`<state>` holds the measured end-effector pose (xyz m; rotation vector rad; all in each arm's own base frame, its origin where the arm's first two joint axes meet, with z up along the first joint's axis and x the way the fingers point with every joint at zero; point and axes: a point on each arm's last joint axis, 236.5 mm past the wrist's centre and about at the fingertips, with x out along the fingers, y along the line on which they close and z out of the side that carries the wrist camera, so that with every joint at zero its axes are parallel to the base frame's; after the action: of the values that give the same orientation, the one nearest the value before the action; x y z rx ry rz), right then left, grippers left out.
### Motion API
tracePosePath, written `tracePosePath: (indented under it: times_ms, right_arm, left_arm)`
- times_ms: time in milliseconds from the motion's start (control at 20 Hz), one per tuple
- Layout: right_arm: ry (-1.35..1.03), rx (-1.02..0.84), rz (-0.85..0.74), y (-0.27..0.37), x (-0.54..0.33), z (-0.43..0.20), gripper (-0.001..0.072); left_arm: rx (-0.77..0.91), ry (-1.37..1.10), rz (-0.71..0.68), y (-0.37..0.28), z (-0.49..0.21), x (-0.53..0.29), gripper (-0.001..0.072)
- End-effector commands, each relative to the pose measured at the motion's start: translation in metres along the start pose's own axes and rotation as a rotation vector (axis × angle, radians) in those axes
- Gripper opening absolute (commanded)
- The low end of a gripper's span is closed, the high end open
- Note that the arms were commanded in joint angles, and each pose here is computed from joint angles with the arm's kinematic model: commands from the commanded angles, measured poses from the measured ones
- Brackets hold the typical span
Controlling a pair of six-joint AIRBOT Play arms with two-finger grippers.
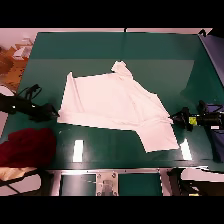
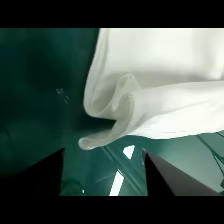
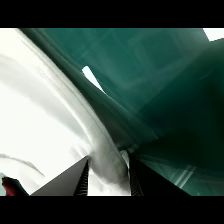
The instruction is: Fold the shirts.
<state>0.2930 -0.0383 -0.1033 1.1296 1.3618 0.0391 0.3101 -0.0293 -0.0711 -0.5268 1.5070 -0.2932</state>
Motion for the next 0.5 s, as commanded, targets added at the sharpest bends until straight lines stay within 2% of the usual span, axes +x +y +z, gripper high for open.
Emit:
tracePosePath:
  times_ms: [0,150,200,250,300,450]
  right_arm:
    - [-0.001,-0.002,-0.004,-0.001,0.0,0.0,0.031]
    - [0.0,-0.001,-0.004,-0.001,0.0,0.0,0.031]
    - [0.003,-0.001,-0.003,-0.001,0.0,-0.001,0.031]
    - [0.008,-0.004,-0.001,0.0,0.001,-0.002,0.031]
    - [0.014,-0.012,0.002,0.0,0.0,-0.003,0.0311]
    - [0.018,-0.012,0.003,0.0,0.001,-0.004,0.0311]
  left_arm:
    - [0.053,0.045,-0.132,-0.019,-0.001,0.031,0.0472]
    - [0.071,0.134,-0.145,-0.024,-0.015,0.055,0.0468]
    - [0.078,0.145,-0.145,-0.025,-0.017,0.056,0.0304]
    - [0.1,0.148,-0.15,-0.026,-0.017,0.055,0.0101]
    - [0.111,0.144,-0.145,-0.026,-0.015,0.053,0.0021]
    - [0.124,0.095,-0.129,-0.027,0.003,0.047,0.0022]
